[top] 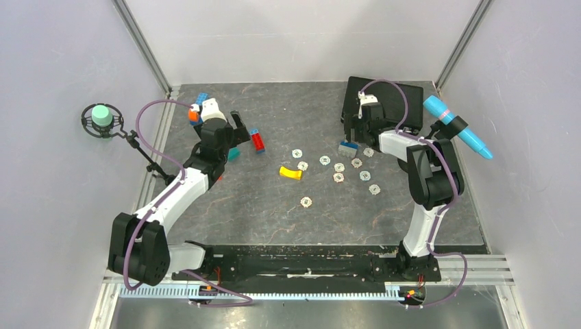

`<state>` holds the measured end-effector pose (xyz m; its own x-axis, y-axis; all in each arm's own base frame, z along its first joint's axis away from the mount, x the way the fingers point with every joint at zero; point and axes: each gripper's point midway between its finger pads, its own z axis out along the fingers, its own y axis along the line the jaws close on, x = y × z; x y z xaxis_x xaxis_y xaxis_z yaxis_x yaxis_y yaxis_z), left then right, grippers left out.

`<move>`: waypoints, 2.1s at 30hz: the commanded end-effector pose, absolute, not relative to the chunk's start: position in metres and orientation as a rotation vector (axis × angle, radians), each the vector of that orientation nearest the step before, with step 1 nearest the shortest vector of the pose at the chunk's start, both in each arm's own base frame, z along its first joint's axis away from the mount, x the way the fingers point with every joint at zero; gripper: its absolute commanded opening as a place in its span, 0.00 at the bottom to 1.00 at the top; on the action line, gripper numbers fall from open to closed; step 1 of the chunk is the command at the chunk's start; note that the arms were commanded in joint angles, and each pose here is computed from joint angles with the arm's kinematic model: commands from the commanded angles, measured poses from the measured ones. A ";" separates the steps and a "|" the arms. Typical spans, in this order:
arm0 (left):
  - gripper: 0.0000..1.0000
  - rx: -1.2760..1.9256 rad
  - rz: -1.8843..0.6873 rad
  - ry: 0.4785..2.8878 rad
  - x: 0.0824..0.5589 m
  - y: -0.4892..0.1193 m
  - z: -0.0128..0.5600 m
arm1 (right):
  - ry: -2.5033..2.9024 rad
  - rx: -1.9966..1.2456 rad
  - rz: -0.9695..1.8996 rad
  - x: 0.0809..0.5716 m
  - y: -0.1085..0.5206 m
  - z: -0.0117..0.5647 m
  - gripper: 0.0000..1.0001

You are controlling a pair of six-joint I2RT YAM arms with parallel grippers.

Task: Pack up texas hold em set
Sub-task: Move the chip case to the center of the board.

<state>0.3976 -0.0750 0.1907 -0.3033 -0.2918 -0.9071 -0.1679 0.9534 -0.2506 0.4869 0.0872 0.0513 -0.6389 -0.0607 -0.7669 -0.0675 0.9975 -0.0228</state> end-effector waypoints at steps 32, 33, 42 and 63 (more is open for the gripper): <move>1.00 -0.314 -0.223 1.888 0.407 -0.093 0.205 | 2.173 -0.160 0.101 0.526 0.092 0.053 0.98; 1.00 -0.314 -0.225 1.892 0.407 -0.094 0.203 | 2.181 -0.157 0.099 0.527 0.091 0.051 0.98; 1.00 -0.305 -0.217 1.890 0.406 -0.093 0.206 | 2.279 -0.071 0.097 0.528 0.084 0.021 0.98; 1.00 -0.302 -0.233 1.900 0.406 -0.095 0.204 | 2.297 -0.192 0.334 0.512 0.149 -0.001 0.81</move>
<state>0.3996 -0.0891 0.1833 -0.3628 -0.2859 -0.8869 -0.1141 0.9582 -0.2622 0.5254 0.0961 0.0248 -0.6296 0.0140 -0.7768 -0.1007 0.9899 0.0994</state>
